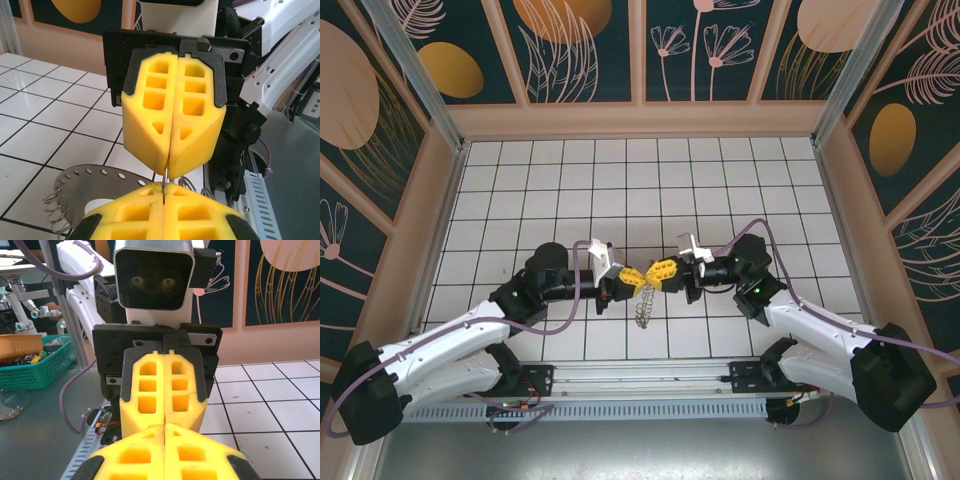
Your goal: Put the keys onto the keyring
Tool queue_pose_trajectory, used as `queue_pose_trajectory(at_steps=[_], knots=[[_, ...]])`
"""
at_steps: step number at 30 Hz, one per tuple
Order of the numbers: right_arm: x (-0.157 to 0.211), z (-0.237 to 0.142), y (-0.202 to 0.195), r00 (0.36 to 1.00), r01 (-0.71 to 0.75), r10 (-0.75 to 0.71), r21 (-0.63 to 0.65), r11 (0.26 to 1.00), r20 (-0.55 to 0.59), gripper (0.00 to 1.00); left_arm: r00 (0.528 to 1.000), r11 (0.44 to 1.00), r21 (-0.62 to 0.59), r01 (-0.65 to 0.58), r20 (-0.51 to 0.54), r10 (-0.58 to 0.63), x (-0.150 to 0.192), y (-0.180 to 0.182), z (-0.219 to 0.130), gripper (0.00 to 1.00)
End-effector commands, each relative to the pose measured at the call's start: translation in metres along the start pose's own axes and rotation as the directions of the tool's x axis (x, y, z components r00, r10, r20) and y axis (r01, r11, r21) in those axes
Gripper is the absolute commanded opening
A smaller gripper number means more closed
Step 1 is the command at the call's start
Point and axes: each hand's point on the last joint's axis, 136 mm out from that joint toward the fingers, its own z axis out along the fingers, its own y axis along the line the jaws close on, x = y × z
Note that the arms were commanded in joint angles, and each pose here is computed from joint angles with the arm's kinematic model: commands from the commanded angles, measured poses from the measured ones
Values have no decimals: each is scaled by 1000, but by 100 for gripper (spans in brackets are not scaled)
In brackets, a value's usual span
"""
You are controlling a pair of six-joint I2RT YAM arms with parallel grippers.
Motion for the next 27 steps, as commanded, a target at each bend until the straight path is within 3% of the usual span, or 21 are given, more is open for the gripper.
queue_pose_trajectory(at_steps=[1,3,7,13,21,27], knots=[[-19,3,2,998,63,-63,24,998,26,29,997,998,-51,-46,54,49,-17,4,-7,0],[-19,-2,0,998,56,-59,72,996,28,44,997,996,-67,-54,54,58,-18,5,-10,0],[-15,-11,-1,999,51,-52,148,988,1,52,996,995,-78,-59,56,63,-17,4,-14,0],[-14,-13,-5,998,56,-50,181,982,-39,47,997,994,-85,-63,45,67,-18,4,-15,0],[-20,0,-14,994,86,-75,147,985,-78,28,997,994,-92,-60,44,64,-21,0,-20,0],[-16,9,-11,993,85,-75,98,992,-95,28,997,995,-83,-56,40,60,-20,-2,-19,0]])
